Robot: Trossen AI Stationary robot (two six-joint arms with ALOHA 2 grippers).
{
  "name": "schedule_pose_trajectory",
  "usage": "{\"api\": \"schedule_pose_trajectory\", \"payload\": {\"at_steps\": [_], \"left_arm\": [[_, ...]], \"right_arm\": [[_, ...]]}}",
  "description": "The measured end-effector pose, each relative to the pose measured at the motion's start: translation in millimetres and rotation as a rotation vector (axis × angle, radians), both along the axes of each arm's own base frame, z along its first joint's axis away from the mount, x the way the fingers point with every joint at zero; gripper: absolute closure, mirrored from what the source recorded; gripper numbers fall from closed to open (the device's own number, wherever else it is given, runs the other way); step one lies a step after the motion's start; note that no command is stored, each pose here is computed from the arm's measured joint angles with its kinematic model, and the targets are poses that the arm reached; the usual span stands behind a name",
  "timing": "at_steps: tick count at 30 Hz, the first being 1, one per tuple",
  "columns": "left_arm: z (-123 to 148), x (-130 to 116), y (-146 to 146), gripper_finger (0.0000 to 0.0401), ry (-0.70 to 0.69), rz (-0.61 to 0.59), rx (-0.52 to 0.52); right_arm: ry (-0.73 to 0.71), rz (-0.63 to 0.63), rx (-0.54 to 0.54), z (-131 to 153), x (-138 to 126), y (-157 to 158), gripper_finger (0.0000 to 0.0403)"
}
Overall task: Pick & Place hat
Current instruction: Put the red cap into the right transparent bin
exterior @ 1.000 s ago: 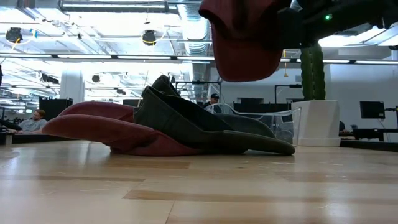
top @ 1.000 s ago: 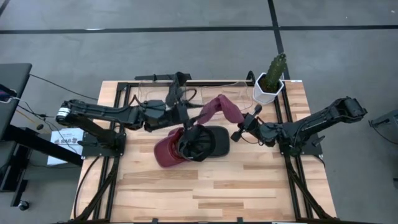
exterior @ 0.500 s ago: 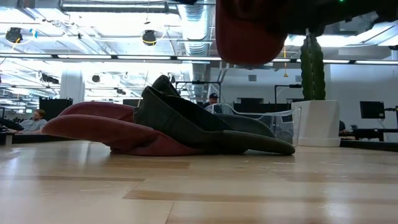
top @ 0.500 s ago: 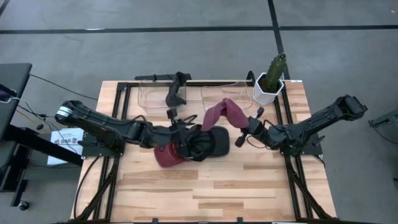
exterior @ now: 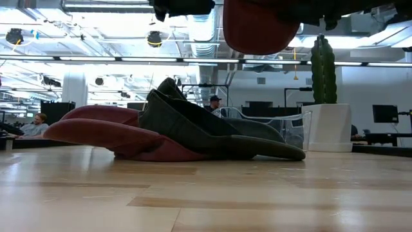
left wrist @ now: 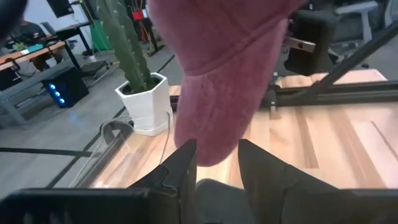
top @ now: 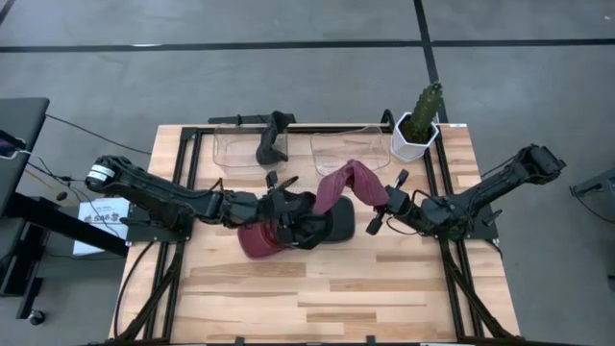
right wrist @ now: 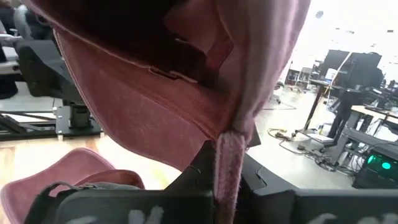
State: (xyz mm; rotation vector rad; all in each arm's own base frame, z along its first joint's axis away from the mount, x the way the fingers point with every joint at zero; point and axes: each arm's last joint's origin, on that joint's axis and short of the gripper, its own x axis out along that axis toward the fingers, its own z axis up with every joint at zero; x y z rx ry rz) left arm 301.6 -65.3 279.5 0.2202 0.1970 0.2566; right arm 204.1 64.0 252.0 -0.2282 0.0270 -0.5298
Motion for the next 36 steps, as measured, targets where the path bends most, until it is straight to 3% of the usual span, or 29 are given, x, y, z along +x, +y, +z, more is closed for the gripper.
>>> {"api": "schedule_pose_trajectory", "payload": {"at_steps": [11, 29, 33, 36], "left_arm": [[-9.4, 9.4, 9.1, 0.0286, -0.010, -0.071, -0.022], [-15.4, 22.0, 31.1, 0.0287, -0.064, 0.010, -0.053], [-15.1, 22.4, 34.9, 0.0312, -0.076, 0.027, -0.083], [-14.9, 22.2, 36.0, 0.0361, -0.082, 0.051, -0.093]], "right_arm": [[0.001, -0.005, -0.001, -1.1, 3.3, -5.1, 0.0402], [-0.005, 0.042, 0.006, -0.9, 3.8, -3.9, 0.0403], [-0.004, 0.060, 0.003, -0.9, 4.1, -3.4, 0.0400], [-0.002, 0.065, 0.002, -1.1, 4.1, -3.3, 0.0388]]}}
